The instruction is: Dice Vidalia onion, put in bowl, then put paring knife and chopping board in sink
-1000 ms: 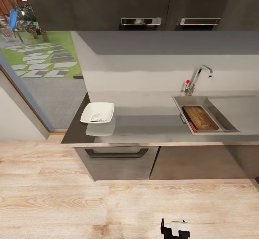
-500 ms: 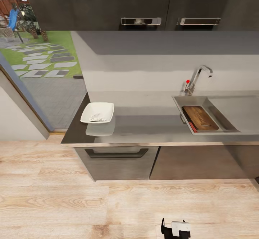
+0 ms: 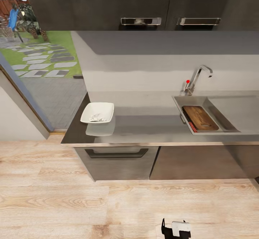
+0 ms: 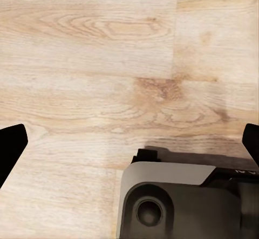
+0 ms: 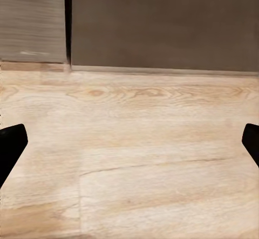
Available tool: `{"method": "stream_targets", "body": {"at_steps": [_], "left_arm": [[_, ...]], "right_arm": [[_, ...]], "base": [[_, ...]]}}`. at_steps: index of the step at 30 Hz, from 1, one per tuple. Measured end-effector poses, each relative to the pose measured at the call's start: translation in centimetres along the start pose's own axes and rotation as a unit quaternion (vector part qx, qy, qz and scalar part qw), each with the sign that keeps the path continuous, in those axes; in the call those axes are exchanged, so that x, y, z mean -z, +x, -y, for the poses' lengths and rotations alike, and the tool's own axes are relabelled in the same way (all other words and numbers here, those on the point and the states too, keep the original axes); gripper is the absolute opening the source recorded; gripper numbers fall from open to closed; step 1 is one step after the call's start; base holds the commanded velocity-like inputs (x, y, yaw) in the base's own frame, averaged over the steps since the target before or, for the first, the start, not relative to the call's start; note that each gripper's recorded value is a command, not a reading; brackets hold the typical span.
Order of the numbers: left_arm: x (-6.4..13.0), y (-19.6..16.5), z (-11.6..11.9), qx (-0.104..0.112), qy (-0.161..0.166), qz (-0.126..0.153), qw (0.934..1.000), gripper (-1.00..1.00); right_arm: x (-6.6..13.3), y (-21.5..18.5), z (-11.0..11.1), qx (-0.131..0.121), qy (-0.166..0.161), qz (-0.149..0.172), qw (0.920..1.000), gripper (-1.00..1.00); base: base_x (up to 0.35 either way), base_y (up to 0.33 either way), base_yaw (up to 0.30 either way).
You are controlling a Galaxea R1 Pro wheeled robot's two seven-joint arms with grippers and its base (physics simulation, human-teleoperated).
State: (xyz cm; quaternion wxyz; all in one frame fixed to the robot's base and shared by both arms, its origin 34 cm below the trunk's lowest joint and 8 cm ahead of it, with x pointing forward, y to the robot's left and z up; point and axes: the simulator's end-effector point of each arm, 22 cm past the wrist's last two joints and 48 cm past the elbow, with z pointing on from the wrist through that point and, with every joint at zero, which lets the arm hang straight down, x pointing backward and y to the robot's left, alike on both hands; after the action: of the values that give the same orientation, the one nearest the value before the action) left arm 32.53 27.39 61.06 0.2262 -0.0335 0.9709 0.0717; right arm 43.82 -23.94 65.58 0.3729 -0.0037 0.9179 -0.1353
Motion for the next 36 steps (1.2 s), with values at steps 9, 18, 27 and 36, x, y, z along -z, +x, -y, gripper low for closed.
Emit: {"method": "stream_targets", "body": {"at_steps": [9,18,27,36], "left_arm": [[0.1,-0.4,0.1,0.001,0.001,0.004,1.0000,1.00],[0.2,-0.5,0.3,0.001,0.004,0.006,1.0000,1.00],[0.2,-0.9,0.3,0.002,0.004,0.010,0.9999,1.00],[0.4,-1.0,0.2,0.002,0.003,0.012,0.9999,1.00]], "right_arm": [[0.0,-0.5,0.0,-0.002,0.001,0.005,1.0000,1.00],[0.0,-1.0,0.1,-0.003,0.001,0.011,0.9999,1.00],[0.0,-1.6,0.3,-0.005,0.002,0.017,0.9998,1.00],[0.0,-2.3,0.3,-0.007,0.003,0.024,0.9997,1.00]], "base": [[0.000,0.000,-0.005],[0.000,0.000,-0.156],[0.000,0.000,-0.008],[0.000,0.000,0.000]]}}
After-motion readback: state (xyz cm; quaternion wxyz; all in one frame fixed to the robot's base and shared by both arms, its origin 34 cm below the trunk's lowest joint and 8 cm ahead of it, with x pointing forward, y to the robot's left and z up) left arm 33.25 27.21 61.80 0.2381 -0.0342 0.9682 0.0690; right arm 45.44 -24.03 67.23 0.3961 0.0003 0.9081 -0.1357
